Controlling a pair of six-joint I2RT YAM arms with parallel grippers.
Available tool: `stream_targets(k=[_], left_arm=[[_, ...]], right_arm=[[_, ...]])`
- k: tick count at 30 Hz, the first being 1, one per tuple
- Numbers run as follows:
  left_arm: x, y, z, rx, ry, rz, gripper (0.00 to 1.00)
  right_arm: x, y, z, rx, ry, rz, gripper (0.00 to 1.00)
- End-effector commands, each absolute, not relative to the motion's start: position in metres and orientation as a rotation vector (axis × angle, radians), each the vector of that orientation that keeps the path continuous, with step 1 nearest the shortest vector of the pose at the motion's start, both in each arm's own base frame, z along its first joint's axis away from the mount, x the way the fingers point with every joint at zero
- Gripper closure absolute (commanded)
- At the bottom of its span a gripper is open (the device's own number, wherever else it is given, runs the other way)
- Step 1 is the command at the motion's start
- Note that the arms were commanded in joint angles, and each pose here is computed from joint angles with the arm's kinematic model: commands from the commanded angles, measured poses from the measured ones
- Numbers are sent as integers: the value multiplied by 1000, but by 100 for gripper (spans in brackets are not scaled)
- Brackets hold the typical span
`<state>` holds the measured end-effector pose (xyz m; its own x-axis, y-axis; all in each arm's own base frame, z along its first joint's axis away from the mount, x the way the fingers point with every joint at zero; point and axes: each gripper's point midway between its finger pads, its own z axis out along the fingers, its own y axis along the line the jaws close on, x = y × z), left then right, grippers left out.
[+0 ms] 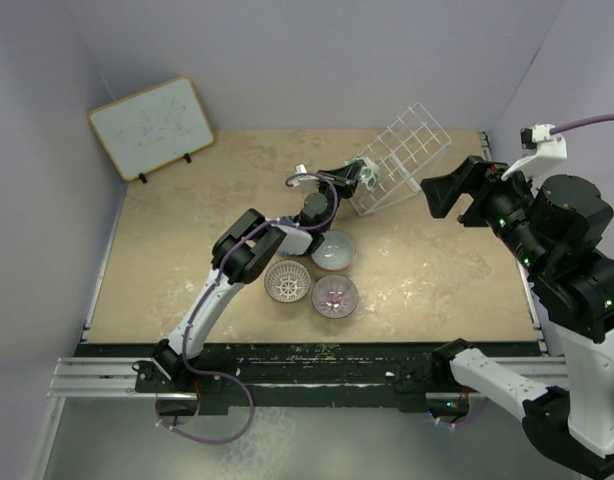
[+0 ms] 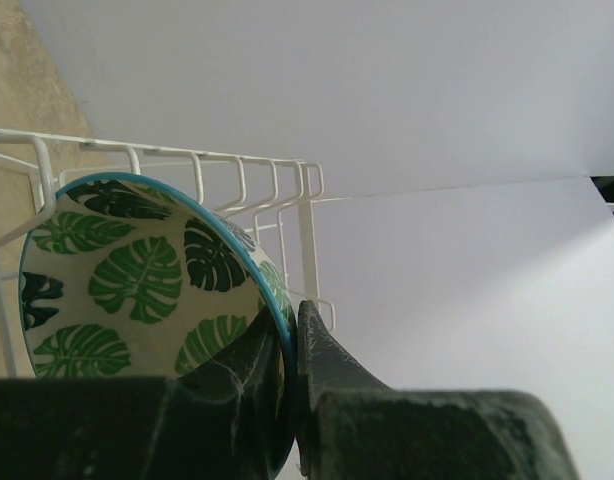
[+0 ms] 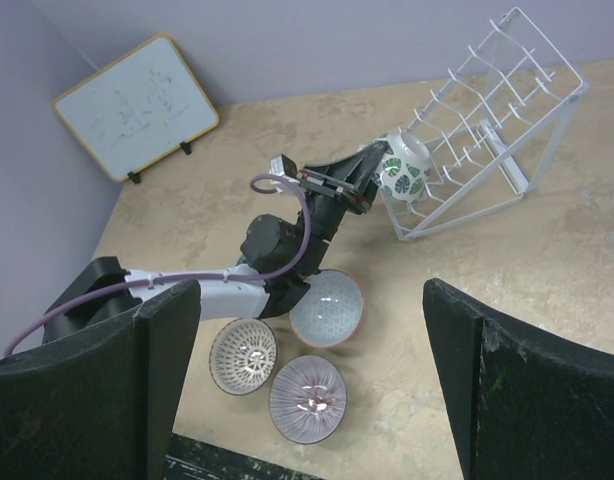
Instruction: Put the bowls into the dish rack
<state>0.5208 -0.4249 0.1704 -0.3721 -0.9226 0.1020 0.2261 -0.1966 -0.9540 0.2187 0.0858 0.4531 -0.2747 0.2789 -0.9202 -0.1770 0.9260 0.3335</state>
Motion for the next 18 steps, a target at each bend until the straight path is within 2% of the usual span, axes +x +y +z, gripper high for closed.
stream_targets(k=[1,4,18], left_arm=[[520,-412,220,-915,999,-1820,99],[521,-411,215,-927,997,-1826,92],[521,-406,217,-949,1076,-1771,42]], right_arm=[[223,89,454,43,1791,433,6],[224,89,454,42,1791,435,6],[223,91,454,37,1793,444,6]])
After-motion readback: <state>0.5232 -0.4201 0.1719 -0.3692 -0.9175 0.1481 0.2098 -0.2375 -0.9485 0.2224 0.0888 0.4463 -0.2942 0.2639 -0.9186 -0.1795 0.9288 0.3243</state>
